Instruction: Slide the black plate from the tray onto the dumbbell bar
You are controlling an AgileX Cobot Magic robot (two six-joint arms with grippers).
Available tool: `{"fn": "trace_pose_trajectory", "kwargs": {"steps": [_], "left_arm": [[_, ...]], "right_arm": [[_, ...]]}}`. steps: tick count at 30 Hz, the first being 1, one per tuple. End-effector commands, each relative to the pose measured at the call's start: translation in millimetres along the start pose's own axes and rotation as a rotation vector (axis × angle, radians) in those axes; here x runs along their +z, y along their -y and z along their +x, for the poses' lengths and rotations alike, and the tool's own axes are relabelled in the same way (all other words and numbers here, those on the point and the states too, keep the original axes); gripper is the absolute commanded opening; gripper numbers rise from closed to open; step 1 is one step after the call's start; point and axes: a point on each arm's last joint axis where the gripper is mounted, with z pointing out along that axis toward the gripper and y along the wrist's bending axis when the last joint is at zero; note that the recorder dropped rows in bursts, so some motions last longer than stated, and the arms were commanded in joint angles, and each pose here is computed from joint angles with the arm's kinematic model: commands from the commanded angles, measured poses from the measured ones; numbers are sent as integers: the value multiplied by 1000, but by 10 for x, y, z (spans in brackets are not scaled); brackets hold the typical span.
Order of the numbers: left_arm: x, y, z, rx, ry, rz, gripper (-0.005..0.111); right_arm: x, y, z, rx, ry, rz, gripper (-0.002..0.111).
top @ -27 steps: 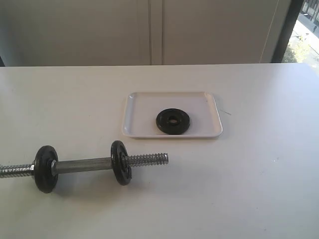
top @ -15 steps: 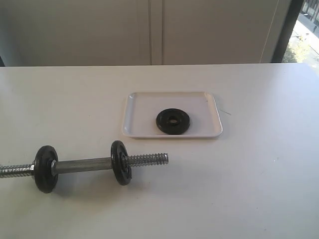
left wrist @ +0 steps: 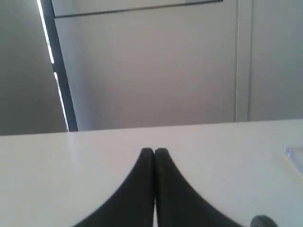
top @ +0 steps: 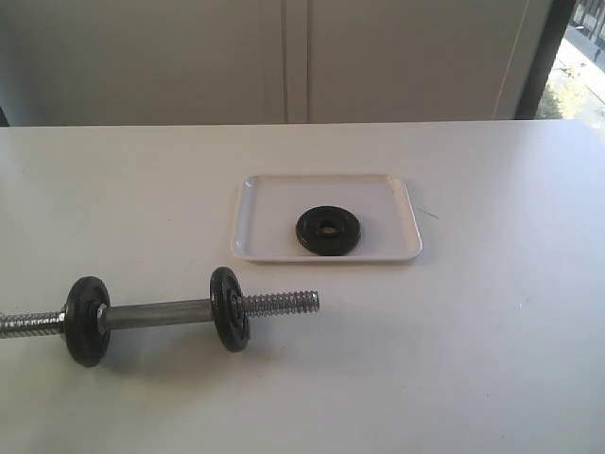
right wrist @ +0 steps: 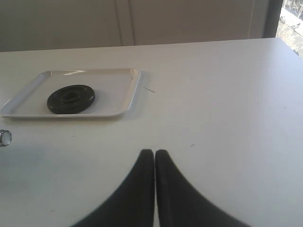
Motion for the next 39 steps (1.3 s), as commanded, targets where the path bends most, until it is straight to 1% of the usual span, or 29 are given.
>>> {"fn": "trace_pose_trajectory", "kwargs": {"steps": [1,6,8,14,17,19,23,24,29,32,33,34,37,38,39], "left_arm": [[-17,-24,-149,-75,170,-19,0],[-60,-51,-308,-306,356,-2,0],[-75,-58,-346,-363,402,10,0],[-148,-81,-483,-362,576,13,0],[-165,-85,-539,-371,607,18,0],[-162,-83,-612,-377,591,24,0],[-123,-64,-711,-383,442,31,0],[-113,-55,-722,-381,381,31,0],[-11,-25,-823,-296,126,25,0],[82,-10,-945,-248,-30,30,0],[140,-1,-958,-227,-120,34,0],[177,3,-1003,-192,-169,39,0],[342,21,-1033,-67,-381,72,0],[392,25,-1042,-38,-436,84,0],[477,32,-1048,-11,-519,101,0]], "right_arm": [[-1,0,-2,-7,10,-2,1],[-1,0,-2,-7,10,-2,1],[-1,0,-2,-7,10,-2,1],[-1,0,-2,-7,10,-2,1],[-1,0,-2,-7,10,-2,1],[-1,0,-2,-7,10,-2,1],[-1,0,-2,-7,10,-2,1],[-1,0,-2,-7,10,-2,1],[-1,0,-2,-7,10,-2,1],[-1,0,-2,-7,10,-2,1],[-1,0,-2,-7,10,-2,1],[-1,0,-2,-7,10,-2,1],[-1,0,-2,-7,10,-2,1],[-1,0,-2,-7,10,-2,1],[-1,0,-2,-7,10,-2,1]]}}
